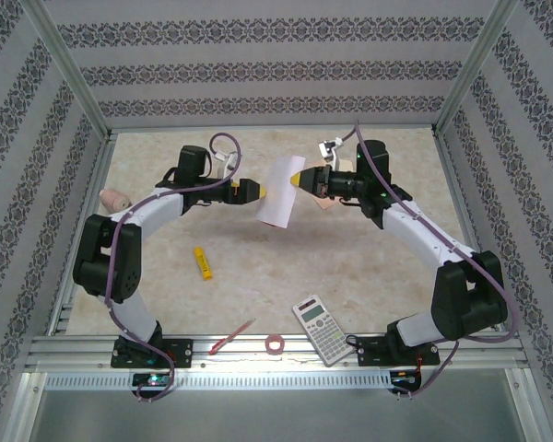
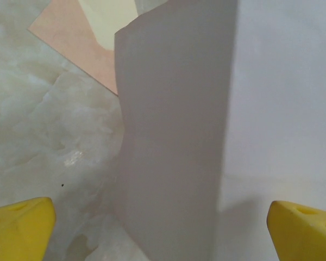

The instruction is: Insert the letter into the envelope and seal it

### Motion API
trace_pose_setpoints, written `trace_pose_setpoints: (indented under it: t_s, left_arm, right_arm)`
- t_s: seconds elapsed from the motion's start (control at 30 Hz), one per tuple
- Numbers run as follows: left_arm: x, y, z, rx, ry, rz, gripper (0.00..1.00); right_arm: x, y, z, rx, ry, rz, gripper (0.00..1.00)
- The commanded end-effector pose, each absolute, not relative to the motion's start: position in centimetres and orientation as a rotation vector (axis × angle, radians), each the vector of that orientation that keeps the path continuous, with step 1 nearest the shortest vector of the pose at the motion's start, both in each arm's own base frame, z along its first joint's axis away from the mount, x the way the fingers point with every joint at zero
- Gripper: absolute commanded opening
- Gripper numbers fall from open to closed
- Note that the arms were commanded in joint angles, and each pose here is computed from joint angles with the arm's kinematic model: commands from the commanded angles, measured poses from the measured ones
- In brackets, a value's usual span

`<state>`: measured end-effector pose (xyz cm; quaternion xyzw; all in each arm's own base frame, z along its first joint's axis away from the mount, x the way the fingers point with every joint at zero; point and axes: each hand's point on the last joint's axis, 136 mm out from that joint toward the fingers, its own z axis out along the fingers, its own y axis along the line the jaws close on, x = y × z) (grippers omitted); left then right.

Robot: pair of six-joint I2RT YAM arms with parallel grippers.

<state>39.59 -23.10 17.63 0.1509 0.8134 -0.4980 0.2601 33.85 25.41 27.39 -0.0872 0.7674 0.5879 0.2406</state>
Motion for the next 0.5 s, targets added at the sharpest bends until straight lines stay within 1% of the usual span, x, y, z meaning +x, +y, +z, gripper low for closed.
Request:
trace_pose_setpoints:
  t_s: [0.0, 0.47]
  left_arm:
    - [40.5, -23.3, 20.9, 0.455, 2.07, -1.442, 1.0]
    - [39.5, -24.0, 25.4, 0.484, 1.845, -1.737, 1.0]
  right_arm:
    - [33.0, 26.4, 29.7, -0.324, 2.056, 1.664, 0.0]
    - [33.7, 28.0, 29.9, -0.368, 2.044, 1.693, 0.0]
